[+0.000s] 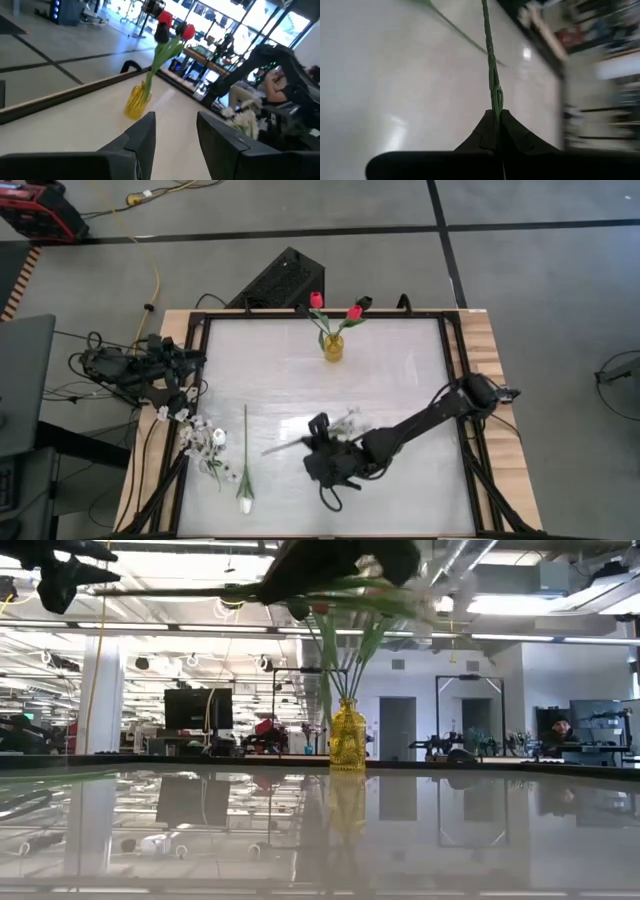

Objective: Sort flowers into vase by color
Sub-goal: Put the white flowers into the transparent vase

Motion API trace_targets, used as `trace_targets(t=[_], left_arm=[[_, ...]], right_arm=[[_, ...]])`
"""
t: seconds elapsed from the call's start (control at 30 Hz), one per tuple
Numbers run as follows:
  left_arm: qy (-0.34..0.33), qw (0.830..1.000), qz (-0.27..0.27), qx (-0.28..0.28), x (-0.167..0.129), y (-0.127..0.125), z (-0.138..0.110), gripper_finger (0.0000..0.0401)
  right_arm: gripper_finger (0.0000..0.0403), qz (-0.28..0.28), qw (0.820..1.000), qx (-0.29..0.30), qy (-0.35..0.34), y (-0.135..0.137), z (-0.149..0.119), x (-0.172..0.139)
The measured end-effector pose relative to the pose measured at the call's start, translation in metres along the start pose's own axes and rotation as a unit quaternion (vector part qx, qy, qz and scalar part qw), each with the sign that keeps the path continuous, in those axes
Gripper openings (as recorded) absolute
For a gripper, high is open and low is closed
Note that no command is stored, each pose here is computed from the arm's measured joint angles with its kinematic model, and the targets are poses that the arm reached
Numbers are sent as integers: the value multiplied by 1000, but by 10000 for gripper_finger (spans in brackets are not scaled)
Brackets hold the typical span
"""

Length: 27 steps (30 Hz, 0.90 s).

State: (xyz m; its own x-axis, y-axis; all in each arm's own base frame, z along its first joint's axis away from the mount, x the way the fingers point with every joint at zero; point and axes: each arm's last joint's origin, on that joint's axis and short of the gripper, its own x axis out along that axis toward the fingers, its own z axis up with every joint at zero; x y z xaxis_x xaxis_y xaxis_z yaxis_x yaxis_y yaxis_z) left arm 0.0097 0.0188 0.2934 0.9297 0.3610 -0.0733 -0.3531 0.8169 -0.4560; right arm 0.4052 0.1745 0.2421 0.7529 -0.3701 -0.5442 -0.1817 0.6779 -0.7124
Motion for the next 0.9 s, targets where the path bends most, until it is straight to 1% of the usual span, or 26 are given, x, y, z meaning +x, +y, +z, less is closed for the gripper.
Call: trace_targets(t=[0.07, 0.1, 0.17, 0.2, 0.3, 0.4, 0.5, 0.6, 0.7, 0.8, 0.9], left_arm=[[-6, 1000, -3, 5, 2, -3, 2, 128], [-8, 1000, -4, 10, 3, -6, 3, 127], [-13, 1000, -7, 16, 6, -11, 5, 126], [-13, 1000, -10, 22, 8, -14, 6, 126], [-15, 999, -36, 26, 13, -26, 13, 126], [-14, 996, -79, 34, 18, -40, 21, 126], [-20, 994, -96, 57, 22, -54, 34, 126], [-25, 993, -93, 71, 24, -66, 51, 126], [-8, 993, -83, 89, 29, -79, 62, 126], [30, 993, -56, 100, 38, -88, 61, 126], [77, 989, -31, 122, 53, -96, 51, 126]], right_arm=[[29, -27, 997, -75, 20, -8, -3, 0], [29, -41, 991, -119, 33, -10, -5, 1], [29, -71, 974, -205, 61, -15, -7, 6], [29, -88, 964, -239, 73, -19, -7, 9], [32, -128, 938, -308, 96, -36, -6, 19], [39, -157, 919, -349, 99, -56, -4, 28], [36, -192, 898, -384, 98, -74, 0, 33], [31, -227, 876, -414, 95, -89, 4, 34], [30, -248, 869, -424, 60, -102, 5, 37], [32, -267, 857, -439, 34, -112, 6, 39], [30, -268, 847, -458, 16, -117, 4, 42]])
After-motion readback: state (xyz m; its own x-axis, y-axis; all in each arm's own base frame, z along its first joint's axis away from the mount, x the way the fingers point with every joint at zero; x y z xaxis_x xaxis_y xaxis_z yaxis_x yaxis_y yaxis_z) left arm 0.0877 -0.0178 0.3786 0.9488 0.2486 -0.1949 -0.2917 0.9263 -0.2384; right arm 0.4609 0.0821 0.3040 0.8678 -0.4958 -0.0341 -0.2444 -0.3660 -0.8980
